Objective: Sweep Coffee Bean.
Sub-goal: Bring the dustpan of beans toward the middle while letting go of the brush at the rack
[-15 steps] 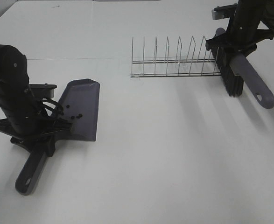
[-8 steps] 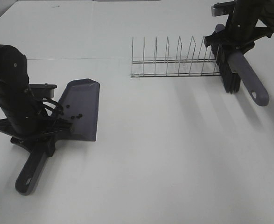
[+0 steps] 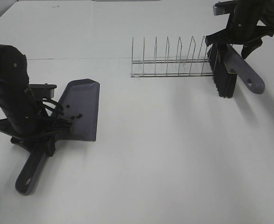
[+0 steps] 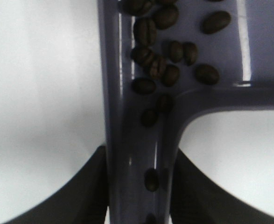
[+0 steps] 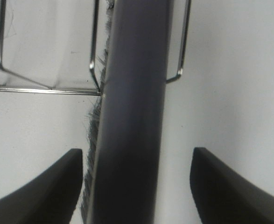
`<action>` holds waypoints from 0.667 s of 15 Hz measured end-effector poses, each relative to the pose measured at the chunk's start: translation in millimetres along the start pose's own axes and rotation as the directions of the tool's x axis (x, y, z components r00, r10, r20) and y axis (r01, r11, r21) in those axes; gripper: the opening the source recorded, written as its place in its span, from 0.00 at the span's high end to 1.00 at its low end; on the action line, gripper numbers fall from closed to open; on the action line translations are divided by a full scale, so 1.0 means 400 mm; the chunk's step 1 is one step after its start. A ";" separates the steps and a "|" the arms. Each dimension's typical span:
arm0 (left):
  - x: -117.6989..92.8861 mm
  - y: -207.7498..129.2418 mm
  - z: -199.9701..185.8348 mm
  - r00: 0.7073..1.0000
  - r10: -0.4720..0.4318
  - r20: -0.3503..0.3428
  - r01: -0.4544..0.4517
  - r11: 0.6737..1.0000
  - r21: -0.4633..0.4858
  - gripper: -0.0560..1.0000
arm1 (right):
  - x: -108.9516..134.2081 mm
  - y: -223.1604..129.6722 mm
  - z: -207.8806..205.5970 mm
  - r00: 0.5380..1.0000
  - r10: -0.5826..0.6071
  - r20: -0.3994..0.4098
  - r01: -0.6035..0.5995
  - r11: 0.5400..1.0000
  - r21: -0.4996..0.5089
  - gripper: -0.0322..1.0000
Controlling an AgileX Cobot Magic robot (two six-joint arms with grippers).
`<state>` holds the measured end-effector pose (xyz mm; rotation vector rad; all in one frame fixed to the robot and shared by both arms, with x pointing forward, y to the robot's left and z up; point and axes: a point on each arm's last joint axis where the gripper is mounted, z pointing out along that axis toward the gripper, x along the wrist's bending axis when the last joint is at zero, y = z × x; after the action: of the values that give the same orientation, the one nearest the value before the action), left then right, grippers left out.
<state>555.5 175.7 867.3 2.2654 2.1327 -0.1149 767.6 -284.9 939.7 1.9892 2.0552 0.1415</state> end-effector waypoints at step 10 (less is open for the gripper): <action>-0.011 0.013 -0.011 0.999 -0.020 0.028 0.020 1.000 -0.019 0.64 | -0.023 0.020 -0.304 0.994 0.066 -0.092 -0.085 0.972 -0.219 0.43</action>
<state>560.5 171.5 871.8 2.2190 2.1342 -0.1243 743.2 -278.9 1059.2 1.9527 1.9169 0.4578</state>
